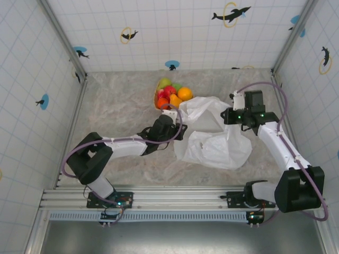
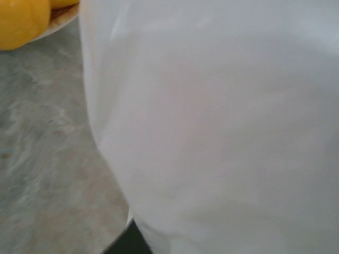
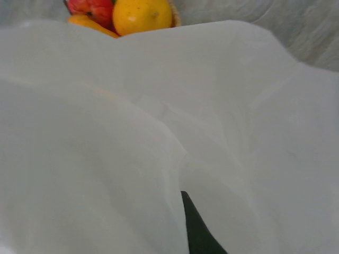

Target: Place the fruits into the plastic bag

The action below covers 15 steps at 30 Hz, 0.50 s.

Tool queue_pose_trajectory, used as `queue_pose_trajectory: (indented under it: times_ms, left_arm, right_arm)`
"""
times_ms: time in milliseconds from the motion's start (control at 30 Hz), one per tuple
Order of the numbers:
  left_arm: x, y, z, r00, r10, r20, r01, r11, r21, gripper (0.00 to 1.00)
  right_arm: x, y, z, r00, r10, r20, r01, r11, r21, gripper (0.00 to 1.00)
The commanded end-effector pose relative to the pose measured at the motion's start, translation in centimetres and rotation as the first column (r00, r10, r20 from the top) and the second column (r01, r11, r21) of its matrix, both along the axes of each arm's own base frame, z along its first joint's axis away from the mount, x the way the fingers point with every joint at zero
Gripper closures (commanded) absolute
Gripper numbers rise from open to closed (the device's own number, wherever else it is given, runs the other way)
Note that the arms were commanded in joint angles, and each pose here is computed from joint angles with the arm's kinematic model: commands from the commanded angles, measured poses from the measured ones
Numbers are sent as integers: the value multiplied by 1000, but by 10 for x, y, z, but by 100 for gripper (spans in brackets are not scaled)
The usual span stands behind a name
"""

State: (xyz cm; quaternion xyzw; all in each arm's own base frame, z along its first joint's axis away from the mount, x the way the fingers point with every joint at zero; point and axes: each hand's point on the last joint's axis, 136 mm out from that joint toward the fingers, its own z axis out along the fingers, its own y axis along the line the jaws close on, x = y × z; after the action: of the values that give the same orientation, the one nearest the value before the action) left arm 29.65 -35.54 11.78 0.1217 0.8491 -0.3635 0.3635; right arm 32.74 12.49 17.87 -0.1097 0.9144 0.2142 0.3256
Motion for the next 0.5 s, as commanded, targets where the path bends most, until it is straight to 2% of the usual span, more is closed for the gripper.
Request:
queue_pose_trajectory:
  times_ms: [0,67,133,200,333,467]
  left_arm:
    - [3,-17,30,999,-28,30,30,996,-89,100]
    - [3,-16,39,1000,-14,17,16,993,-119,100]
    - [1,-16,45,1000,-6,-3,5,989,-148,100]
    - [-2,-17,47,1000,-14,-25,9,986,-164,100]
    - [-6,-15,33,997,-15,-78,3,989,-149,100]
    - [-5,-12,19,994,0,-105,-12,993,-118,100]
  right_arm:
    - [5,-28,11,996,-23,89,52,943,-329,87]
    - [10,-51,18,986,-92,138,149,854,-498,86]
    - [13,-66,30,974,-132,182,215,780,-588,86]
    - [15,-76,43,962,-157,223,265,733,-626,86]
    - [18,-83,61,949,-171,266,307,702,-643,87]
    - [18,-74,53,959,-150,241,271,736,-620,93]
